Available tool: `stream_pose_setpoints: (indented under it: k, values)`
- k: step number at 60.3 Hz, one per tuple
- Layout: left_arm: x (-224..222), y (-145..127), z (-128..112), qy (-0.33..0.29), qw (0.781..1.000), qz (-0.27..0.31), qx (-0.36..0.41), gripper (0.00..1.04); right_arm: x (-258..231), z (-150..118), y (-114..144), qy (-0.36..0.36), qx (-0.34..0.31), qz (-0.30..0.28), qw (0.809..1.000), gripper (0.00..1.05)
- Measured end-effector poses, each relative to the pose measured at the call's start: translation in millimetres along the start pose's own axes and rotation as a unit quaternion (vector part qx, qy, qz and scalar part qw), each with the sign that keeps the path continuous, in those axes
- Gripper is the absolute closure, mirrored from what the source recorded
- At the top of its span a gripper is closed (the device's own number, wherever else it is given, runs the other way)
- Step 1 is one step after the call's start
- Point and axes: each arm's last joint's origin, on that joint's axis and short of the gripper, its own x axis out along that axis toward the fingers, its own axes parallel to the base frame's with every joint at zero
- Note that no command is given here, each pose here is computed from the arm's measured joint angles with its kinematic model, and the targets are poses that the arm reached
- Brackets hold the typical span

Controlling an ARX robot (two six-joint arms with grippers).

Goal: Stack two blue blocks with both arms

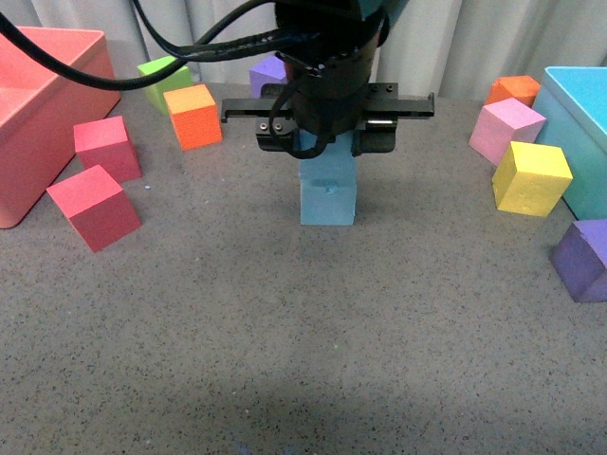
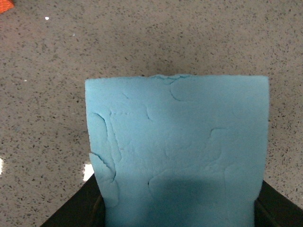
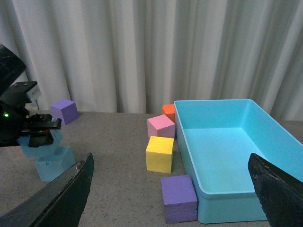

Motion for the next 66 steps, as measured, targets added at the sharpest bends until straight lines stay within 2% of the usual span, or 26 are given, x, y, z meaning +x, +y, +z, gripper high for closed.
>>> stream_pose_setpoints:
  k: [13, 35, 44, 51, 66]
  values:
    - [5.1, -12.2, -0.3, 0.008, 1.000, 0.000, 0.003, 0.57, 0.0, 0.0, 0.0, 0.000, 0.000, 0.000, 1.000, 0.10]
    - [7.8, -11.8, -2.0, 0.014, 1.000, 0.015, 0.004, 0.57, 0.0, 0.0, 0.0, 0.000, 0.000, 0.000, 1.000, 0.10]
    - [7.7, -12.2, -2.7, 0.018, 1.000, 0.011, 0.001, 0.34, 0.0, 0.0, 0.0, 0.000, 0.000, 0.000, 1.000, 0.10]
    - [6.3, -11.6, -3.6, 0.023, 1.000, 0.019, 0.006, 0.07, 0.0, 0.0, 0.0, 0.000, 0.000, 0.000, 1.000, 0.10]
    - [-14.2, -8.0, 9.6, 0.003, 1.000, 0.000, -0.013, 0.07, 0.0, 0.0, 0.0, 0.000, 0.000, 0.000, 1.000, 0.10]
